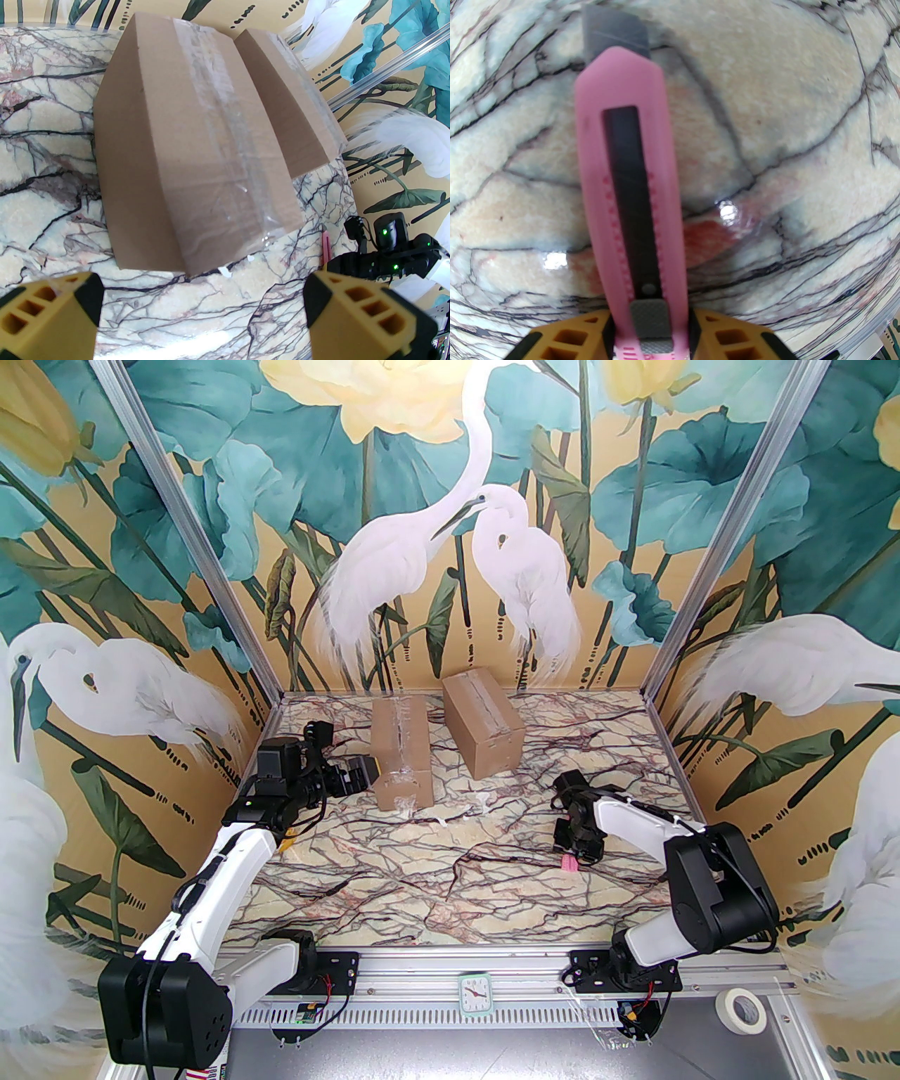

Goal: Unpack the express box

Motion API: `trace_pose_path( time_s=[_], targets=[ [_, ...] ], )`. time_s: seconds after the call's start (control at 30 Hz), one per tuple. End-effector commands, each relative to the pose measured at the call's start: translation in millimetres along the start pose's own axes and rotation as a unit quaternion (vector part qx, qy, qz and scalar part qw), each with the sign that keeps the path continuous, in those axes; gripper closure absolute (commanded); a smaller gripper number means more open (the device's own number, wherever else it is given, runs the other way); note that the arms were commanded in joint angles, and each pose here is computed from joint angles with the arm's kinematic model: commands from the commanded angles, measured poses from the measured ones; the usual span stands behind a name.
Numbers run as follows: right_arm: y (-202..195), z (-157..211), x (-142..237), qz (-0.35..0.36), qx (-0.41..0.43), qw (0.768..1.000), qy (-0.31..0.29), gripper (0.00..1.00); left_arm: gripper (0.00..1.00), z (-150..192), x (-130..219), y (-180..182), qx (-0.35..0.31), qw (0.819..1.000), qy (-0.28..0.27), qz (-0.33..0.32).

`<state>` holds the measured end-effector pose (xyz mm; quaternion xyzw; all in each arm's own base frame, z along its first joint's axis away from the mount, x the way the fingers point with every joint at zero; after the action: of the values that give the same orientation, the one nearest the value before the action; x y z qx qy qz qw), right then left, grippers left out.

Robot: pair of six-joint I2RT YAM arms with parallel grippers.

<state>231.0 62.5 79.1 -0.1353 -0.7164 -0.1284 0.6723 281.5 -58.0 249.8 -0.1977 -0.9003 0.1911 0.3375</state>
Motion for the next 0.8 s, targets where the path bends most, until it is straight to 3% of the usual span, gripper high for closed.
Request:
trace_pose_path(
  time_s=[0.0, 0.4, 0.6, 0.77],
  targets=[
    [14, -20, -9, -0.020, 0.011, 0.999, -0.045, 0.65, 0.01, -8, 12, -10, -0.020, 1.000, -0.013, 0.002],
    [17, -23, 0, -0.018, 0.042, 0.997, -0.068, 0.72, 0.00, -15, 19, -21, -0.027, 0.999, -0.018, 0.013],
    [16, -25, -4, 0.008, 0.039, 0.997, -0.059, 0.55, 0.01, -13, 19, -23, -0.030, 0.999, -0.015, 0.014],
    [17, -28, -6, 0.010, 0.030, 0.997, -0.063, 0.52, 0.01, -12, 20, -24, -0.033, 0.999, -0.014, 0.014]
  ],
)
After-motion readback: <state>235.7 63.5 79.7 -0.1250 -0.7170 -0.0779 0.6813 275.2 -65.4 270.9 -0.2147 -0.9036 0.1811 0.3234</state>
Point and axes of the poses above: each hand's point on the last joint's axis, 136 mm out from that joint toward the fingers, its own x axis back along the fingers, its own y axis along the line the jaws close on, z = x × y, the point moved 7 cm from there along x, back along the fingers, and after that the axes turned 4 degrees about -x, right-handed, at the moved point
